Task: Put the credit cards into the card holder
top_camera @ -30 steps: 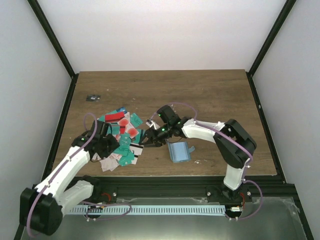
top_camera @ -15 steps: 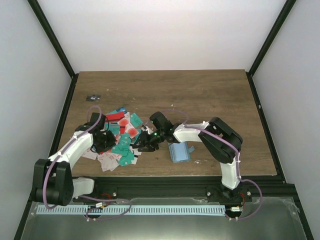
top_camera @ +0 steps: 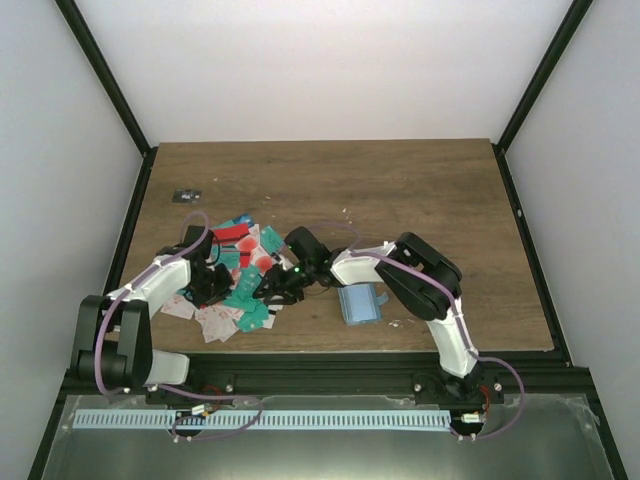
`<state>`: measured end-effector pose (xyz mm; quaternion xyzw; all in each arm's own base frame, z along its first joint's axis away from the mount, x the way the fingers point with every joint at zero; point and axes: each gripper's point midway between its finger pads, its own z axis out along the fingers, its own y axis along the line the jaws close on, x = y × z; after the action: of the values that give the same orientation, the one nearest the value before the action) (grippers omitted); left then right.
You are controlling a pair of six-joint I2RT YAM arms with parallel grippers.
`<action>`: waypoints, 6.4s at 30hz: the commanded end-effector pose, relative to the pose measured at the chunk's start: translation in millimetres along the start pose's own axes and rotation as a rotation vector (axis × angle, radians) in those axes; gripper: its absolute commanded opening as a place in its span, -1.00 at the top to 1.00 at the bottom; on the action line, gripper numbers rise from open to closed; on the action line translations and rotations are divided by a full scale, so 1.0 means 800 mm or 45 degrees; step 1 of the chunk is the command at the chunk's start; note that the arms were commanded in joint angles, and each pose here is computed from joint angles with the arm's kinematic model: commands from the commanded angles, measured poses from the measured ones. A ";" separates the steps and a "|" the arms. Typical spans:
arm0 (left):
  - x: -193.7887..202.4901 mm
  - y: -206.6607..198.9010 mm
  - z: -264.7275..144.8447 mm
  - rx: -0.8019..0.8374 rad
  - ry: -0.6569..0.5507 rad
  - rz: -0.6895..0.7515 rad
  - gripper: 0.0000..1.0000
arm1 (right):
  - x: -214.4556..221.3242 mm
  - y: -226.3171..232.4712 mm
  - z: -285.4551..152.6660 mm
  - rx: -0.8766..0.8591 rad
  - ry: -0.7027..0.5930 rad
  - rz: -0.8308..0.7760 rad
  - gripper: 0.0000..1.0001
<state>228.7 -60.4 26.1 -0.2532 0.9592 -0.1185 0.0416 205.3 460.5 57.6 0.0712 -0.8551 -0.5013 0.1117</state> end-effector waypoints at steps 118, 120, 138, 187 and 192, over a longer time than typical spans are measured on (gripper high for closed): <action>0.081 -0.445 -0.415 1.795 -0.483 0.462 0.92 | 0.044 0.264 -0.474 -0.668 -1.247 -0.348 0.99; 0.083 -0.447 -0.414 1.796 -0.477 0.477 0.92 | 0.045 0.262 -0.468 -0.668 -1.214 -0.343 0.99; 0.191 -0.417 -0.207 1.177 0.028 0.543 0.92 | 0.066 0.035 -0.460 0.481 -1.101 -0.156 -0.18; 0.207 -0.263 -0.006 0.607 0.178 0.660 0.92 | 0.087 -0.092 -0.313 0.187 -0.653 -0.088 0.11; 0.206 -0.255 0.003 0.619 0.186 0.642 0.92 | 0.083 -0.107 -0.297 0.166 -0.607 -0.079 0.13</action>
<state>183.6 -319.8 74.6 0.0170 0.9370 -0.3444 0.0565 199.0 196.6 105.2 -0.0365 -0.8937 -0.4344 -0.1059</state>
